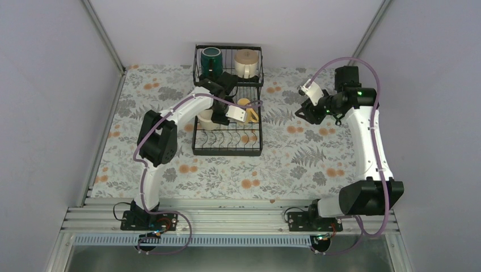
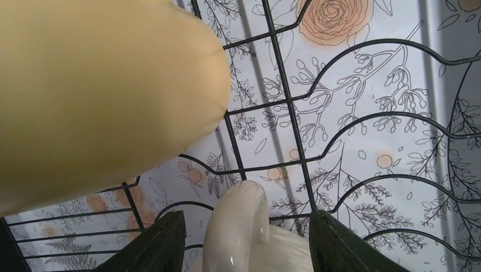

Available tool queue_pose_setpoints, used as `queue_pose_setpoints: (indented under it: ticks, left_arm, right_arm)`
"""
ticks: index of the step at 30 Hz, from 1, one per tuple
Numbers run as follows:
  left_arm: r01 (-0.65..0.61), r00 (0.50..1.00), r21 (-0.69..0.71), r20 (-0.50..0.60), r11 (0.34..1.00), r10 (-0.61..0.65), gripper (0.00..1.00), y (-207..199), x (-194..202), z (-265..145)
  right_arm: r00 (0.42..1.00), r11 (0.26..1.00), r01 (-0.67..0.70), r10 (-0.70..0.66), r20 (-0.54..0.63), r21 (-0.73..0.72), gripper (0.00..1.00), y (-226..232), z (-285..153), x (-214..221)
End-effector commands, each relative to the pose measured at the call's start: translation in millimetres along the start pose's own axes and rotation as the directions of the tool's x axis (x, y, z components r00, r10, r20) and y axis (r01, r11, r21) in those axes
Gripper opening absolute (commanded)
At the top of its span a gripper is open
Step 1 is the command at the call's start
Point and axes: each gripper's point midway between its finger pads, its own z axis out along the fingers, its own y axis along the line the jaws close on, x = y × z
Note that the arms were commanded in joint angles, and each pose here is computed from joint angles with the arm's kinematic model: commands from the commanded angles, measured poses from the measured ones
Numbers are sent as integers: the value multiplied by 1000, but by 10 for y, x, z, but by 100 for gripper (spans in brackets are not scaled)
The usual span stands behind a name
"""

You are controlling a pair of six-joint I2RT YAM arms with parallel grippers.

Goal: Unload the cups from the dish rack

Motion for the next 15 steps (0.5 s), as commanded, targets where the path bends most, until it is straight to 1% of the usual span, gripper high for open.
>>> queue_pose_setpoints:
  ticks: [1,4,6,10,13,15]
  left_arm:
    - [19,999,64,-40,998,-16,56,-118,113,178]
    - [23,999,53,-49,998,-20,61,-103,142,220]
    - [30,998,57,-60,998,-26,61,-110,163,255]
    - [39,997,75,-75,996,-33,56,-153,198,334]
    - [47,996,80,-80,996,-40,47,-165,210,361]
    - [52,995,89,-84,995,-45,44,-179,211,379]
  right_arm:
    - [999,1000,9,-8,33,-25,46,69,1,-56]
    - [999,1000,6,-5,34,-28,45,76,-3,-59]
    - [999,1000,5,-4,35,-31,45,83,-9,-62]
    - [999,999,3,-2,34,-35,45,94,-4,-53]
    - [999,999,0,1,33,-39,44,98,2,-49]
    - [999,999,-1,2,34,-41,42,98,5,-54]
